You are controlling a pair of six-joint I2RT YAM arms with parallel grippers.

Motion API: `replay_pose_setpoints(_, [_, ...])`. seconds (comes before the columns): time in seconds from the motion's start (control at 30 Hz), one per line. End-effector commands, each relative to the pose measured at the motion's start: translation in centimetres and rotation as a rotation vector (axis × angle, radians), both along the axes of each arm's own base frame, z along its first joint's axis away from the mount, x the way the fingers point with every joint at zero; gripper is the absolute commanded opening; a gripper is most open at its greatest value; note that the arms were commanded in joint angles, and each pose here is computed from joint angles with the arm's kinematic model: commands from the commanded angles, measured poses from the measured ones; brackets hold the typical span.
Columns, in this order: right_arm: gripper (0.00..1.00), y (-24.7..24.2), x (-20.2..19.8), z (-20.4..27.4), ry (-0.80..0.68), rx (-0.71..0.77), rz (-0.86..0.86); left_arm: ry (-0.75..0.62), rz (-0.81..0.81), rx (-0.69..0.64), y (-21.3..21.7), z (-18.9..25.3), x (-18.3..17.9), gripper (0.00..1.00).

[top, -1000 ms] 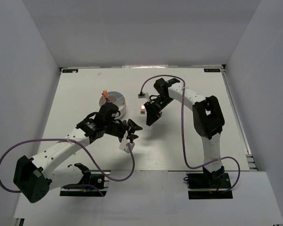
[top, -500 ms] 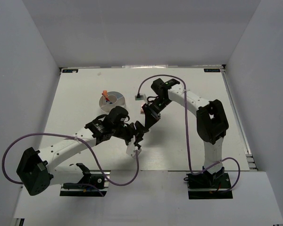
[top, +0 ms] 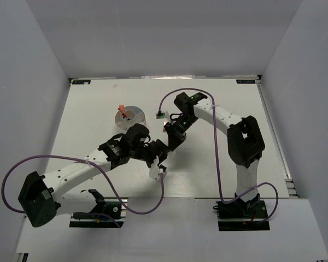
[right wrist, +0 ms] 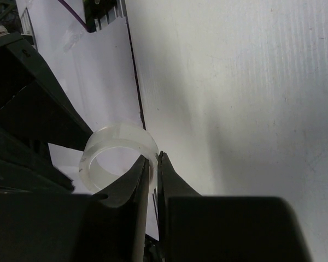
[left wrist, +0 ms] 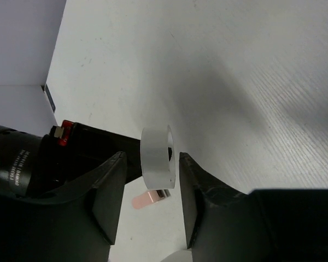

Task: Sort the stationery into containers
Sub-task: Pick up the stationery from the center of the board, then place the stationery in the storage box.

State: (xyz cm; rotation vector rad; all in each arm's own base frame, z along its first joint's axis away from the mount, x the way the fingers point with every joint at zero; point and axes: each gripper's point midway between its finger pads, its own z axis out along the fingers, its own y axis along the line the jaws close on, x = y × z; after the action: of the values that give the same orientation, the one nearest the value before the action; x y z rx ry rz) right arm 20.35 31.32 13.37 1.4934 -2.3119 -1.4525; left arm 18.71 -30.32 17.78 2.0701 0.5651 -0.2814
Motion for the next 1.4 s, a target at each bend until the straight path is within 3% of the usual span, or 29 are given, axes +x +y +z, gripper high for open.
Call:
replay_pose_setpoints(0.0, [0.00, 0.5, 0.0, 2.7, -0.095, 0.049, 0.013, 0.023, 0.035, 0.009, 0.0, -0.8, 0.2, 0.52])
replay_pose_setpoints(0.23, [0.00, 0.7, -0.4, 3.0, -0.137, 0.057, 0.040, 0.030, 0.070, 0.000, 0.1, -0.8, 0.6, 0.46])
replay_pose_setpoints(0.3, [0.00, 0.9, -0.4, 3.2, -0.145, 0.061, 0.046, 0.039, 0.078, 0.004, 0.1, -0.8, 0.6, 0.42])
replay_pose_setpoints(0.33, [0.00, 0.9, -0.4, 3.1, -0.142, 0.059, 0.048, 0.043, 0.084, 0.001, 0.2, -0.7, 0.6, 0.33])
replay_pose_setpoints(0.43, [0.15, 1.0, -0.2, 3.4, -0.135, 0.066, 0.046, 0.081, 0.119, -0.026, 0.2, -0.1, 0.5, 0.18])
replay_pose_setpoints(0.53, [0.39, 1.0, -0.1, 3.9, -0.142, 0.080, 0.049, 0.129, 0.151, -0.075, 1.0, 0.9, -0.5, 0.06])
replay_pose_setpoints(0.67, [0.51, 0.9, 0.2, 4.8, -0.151, 0.101, 0.061, 0.178, 0.167, -0.104, 2.3, 0.7, -2.2, 0.00])
replay_pose_setpoints(0.8, [0.54, 1.2, 1.4, 6.0, -0.168, 0.122, 0.051, 0.297, 0.221, -0.075, 3.2, 0.3, -3.2, 0.00])
replay_pose_setpoints(0.93, [0.54, 1.1, 4.1, 6.3, -0.242, 0.103, -0.004, 0.589, 0.405, -0.132, 3.0, 1.6, -3.7, 0.00])
replay_pose_setpoints(1.1, [0.53, 0.0, 6.5, 5.2, -0.242, 0.048, -0.060, 0.776, 0.564, -0.246, 2.9, 1.8, -3.6, 0.00])
replay_pose_setpoints(1.13, [0.53, -0.5, 7.0, 5.0, -0.247, 0.035, -0.077, 0.875, 0.641, -0.298, 2.5, 2.3, -3.0, 0.00])
replay_pose_setpoints(1.2, [0.53, -1.5, 7.7, 4.9, -0.253, 0.019, -0.104, 0.914, 0.788, -0.368, 2.9, 2.5, -1.2, 0.00])
replay_pose_setpoints(1.27, [0.53, -2.0, 7.9, 4.7, -0.257, 0.000, -0.117, 1.040, 0.925, -0.488, 3.3, 3.5, -0.1, 0.00])
replay_pose_setpoints(1.37, [0.53, -3.1, 8.6, 4.4, -0.262, -0.020, -0.143, 1.139, 1.343, -0.609, 6.4, 2.1, 3.0, 0.00])
